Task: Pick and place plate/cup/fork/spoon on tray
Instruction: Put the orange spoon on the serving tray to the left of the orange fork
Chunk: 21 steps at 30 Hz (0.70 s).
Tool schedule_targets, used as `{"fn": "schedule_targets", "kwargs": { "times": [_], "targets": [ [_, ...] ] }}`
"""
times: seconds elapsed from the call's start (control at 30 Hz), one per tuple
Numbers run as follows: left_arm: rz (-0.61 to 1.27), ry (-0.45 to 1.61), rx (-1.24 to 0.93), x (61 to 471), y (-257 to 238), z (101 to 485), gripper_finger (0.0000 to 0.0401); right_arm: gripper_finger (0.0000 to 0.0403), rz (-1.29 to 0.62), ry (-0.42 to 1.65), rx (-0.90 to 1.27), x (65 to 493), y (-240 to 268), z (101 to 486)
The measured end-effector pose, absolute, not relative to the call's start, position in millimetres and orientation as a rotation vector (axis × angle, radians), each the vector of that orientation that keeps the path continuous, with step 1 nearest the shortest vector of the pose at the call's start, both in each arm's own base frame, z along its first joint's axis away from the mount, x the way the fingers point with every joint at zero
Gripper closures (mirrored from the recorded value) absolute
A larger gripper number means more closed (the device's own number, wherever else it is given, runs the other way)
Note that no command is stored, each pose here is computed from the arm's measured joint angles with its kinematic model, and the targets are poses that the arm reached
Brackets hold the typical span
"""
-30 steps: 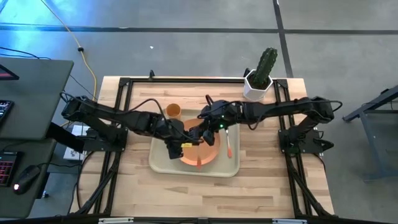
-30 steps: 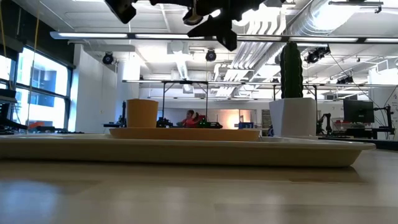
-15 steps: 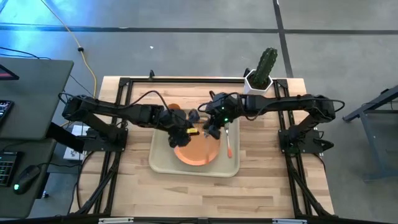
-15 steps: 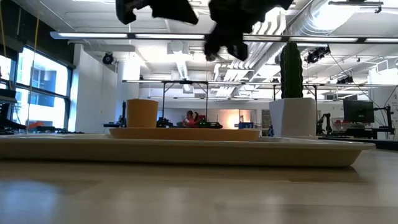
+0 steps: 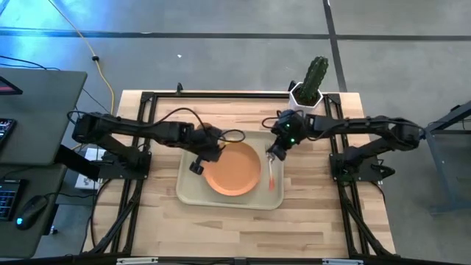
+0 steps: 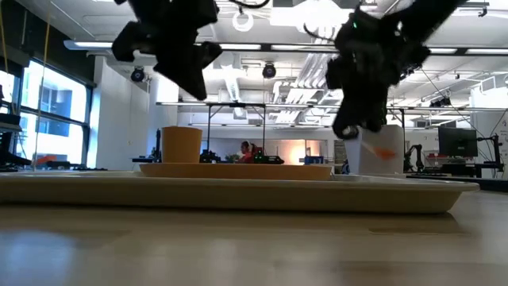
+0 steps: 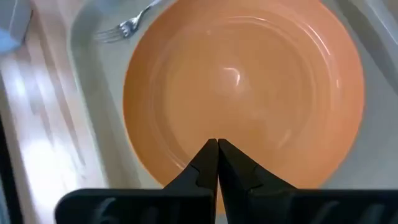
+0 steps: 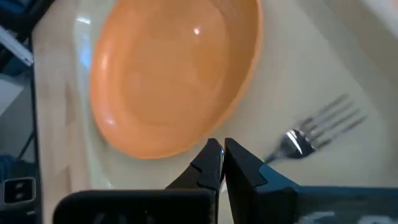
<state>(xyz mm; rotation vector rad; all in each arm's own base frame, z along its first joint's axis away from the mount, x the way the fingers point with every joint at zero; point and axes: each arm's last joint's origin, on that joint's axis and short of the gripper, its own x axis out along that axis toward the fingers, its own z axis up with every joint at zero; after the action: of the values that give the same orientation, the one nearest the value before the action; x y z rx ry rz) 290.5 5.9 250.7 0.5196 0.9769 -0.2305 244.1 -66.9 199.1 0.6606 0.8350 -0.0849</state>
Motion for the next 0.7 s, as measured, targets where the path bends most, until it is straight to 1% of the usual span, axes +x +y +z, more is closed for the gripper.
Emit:
{"fn": "schedule_targets", "kwargs": {
  "times": [0.1, 0.27, 0.47, 0.6, 0.7],
  "targets": [
    [-0.177, 0.973, 0.446, 288.8, 10.3, 244.6, 0.0401, 0.0402, -0.119, 0.820, 0.705, 239.0, -72.0, 174.8],
    [-0.103, 0.966, 0.360, 286.9, 20.1, 245.0, 0.0400, 0.0402, -0.134, 0.793, 0.694, 246.6, -80.2, 157.0],
    [-0.004, 0.845, 0.267, 280.0, 28.1, 267.2, 0.0400, 0.0402, -0.133, 0.847, 0.693, 251.9, -83.1, 137.4],
    [0.045, 0.773, 0.232, 269.4, 28.6, 284.6, 0.0400, 0.0402, -0.139, 0.811, 0.670, 256.8, -86.2, 134.3],
    [0.081, 0.726, 0.181, 261.3, 27.2, 295.7, 0.0400, 0.0394, -0.171, 0.776, 0.652, 259.1, -89.4, 135.0]
  ]
}}
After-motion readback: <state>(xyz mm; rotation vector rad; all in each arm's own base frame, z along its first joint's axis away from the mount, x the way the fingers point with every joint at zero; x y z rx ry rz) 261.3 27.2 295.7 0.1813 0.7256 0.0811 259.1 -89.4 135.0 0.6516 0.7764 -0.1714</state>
